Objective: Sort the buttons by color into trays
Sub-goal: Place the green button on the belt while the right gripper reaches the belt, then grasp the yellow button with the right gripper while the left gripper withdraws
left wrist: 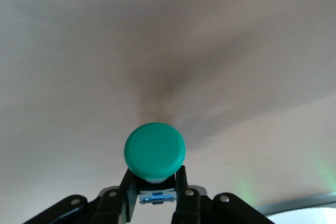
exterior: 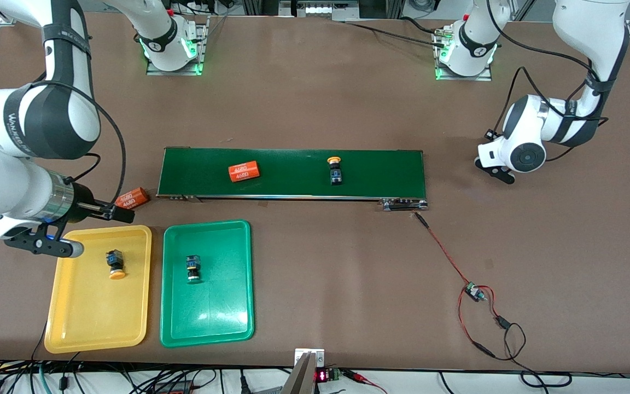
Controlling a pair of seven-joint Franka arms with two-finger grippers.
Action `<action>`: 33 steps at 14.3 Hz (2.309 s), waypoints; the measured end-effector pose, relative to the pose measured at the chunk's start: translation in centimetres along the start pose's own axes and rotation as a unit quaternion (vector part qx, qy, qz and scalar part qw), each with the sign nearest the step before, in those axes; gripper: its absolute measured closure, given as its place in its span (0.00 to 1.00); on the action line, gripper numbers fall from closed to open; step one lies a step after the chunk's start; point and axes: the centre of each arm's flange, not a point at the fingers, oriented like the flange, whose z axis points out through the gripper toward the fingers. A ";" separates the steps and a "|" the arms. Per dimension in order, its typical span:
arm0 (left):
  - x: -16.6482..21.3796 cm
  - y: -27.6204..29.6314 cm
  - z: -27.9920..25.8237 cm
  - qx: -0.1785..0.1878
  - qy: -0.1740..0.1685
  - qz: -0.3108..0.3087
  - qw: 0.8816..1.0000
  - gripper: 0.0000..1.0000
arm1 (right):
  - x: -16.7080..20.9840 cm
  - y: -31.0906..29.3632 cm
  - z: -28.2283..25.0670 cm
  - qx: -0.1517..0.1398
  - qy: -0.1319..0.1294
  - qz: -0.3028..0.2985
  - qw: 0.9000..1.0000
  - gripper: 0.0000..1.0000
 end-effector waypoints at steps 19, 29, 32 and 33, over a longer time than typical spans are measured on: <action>13.7 16.4 -19.1 -0.246 0.101 -0.165 0.950 0.67 | -12.1 -23.0 8.4 -0.059 -0.050 -0.105 0.991 0.00; 9.8 15.3 -24.8 -0.249 0.124 -0.164 0.946 0.00 | -17.6 -30.8 14.5 -0.059 -0.063 -0.132 0.987 0.00; 6.7 11.5 -27.0 -0.242 0.146 -0.187 0.941 0.00 | -19.2 -32.7 17.2 -0.049 -0.067 -0.116 0.990 0.00; 5.8 10.1 -27.4 -0.222 0.154 -0.195 0.943 0.00 | -19.5 -33.1 18.2 -0.049 -0.064 -0.111 0.991 0.00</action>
